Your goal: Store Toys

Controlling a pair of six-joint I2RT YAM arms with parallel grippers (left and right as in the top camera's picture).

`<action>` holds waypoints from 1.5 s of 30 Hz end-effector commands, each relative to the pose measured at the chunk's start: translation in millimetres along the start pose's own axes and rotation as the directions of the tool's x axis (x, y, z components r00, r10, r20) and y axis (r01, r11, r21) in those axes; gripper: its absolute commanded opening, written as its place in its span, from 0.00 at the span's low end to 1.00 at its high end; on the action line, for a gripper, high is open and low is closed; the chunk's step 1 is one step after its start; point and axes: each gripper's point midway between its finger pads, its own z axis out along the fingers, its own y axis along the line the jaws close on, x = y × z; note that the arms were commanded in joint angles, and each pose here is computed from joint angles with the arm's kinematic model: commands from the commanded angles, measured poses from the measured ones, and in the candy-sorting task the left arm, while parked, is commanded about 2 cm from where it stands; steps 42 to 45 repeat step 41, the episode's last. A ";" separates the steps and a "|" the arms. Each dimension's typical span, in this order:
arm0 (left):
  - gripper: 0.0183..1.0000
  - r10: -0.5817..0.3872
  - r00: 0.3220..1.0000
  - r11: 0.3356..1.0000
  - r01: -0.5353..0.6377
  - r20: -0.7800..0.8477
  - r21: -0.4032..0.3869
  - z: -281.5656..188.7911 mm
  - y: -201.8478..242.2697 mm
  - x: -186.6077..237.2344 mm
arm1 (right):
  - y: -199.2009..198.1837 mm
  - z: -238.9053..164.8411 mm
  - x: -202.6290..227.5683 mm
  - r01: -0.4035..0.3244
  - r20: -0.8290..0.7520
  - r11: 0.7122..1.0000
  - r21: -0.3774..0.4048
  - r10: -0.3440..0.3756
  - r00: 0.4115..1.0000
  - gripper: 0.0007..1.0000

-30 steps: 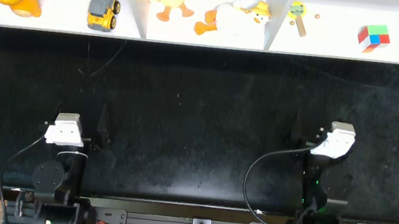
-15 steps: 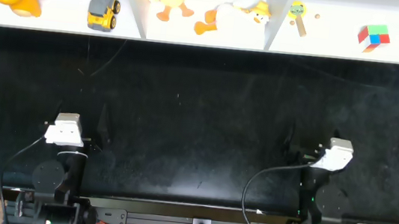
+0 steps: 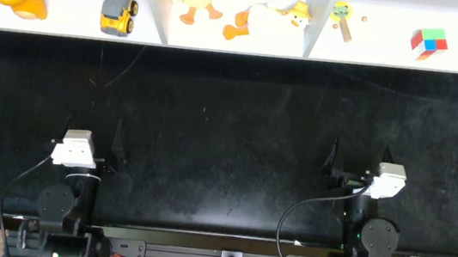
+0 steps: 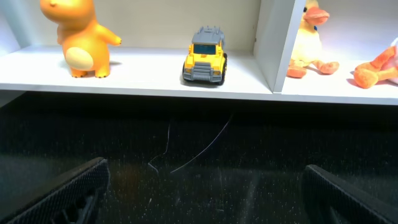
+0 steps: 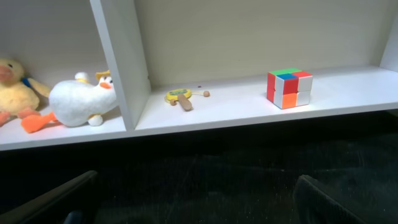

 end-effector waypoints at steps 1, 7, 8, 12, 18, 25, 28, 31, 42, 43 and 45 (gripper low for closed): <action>1.00 0.015 1.000 1.000 -0.015 0.004 -0.010 -0.2 1.8 0.1 | -3.1 0.4 4.4 -0.004 -0.004 1.000 0.008 0.004 1.000 1.00; 1.00 0.015 1.000 1.000 -0.015 0.004 -0.010 -0.2 1.8 0.1 | 4.6 0.3 6.4 -0.004 -0.014 0.999 -0.038 0.003 1.000 1.00; 1.00 0.015 1.000 1.000 -0.015 0.004 -0.010 -0.2 1.8 0.1 | 4.5 0.3 6.2 -0.004 -0.014 0.999 -0.038 0.003 1.000 1.00; 1.00 0.015 1.000 1.000 -0.015 0.004 -0.010 -0.2 1.8 0.1 | 4.6 0.3 6.1 -0.004 -0.013 0.999 -0.038 0.004 1.000 1.00; 1.00 0.015 1.000 1.000 -0.015 0.004 -0.010 -0.2 1.8 0.1 | 4.6 0.3 6.1 -0.004 -0.013 0.999 -0.038 0.004 1.000 1.00; 1.00 0.015 1.000 1.000 -0.015 0.004 -0.010 -0.2 1.8 0.1 | 4.6 0.3 6.1 -0.004 -0.013 0.999 -0.038 0.004 1.000 1.00; 1.00 0.015 1.000 1.000 -0.015 0.004 -0.010 -0.2 1.8 0.1 | 4.6 0.3 6.1 -0.004 -0.013 0.999 -0.038 0.004 1.000 1.00; 1.00 0.015 1.000 1.000 -0.015 0.004 -0.010 -0.2 1.8 0.1 | 4.6 0.3 6.1 -0.004 -0.013 0.999 -0.038 0.004 1.000 0.99; 1.00 0.015 1.000 1.000 -0.015 0.004 -0.010 -0.2 1.8 0.1 | 4.6 0.3 6.1 -0.004 -0.013 0.999 -0.038 0.004 1.000 1.00; 1.00 0.015 1.000 1.000 -0.015 0.004 -0.010 -0.2 1.8 0.1 | 4.6 0.3 6.1 -0.004 -0.013 0.999 -0.038 0.004 1.000 1.00; 1.00 0.015 1.000 1.000 -0.015 0.004 -0.010 -0.2 1.8 0.1 | 4.6 0.3 6.1 -0.004 -0.013 0.999 -0.038 0.004 1.000 1.00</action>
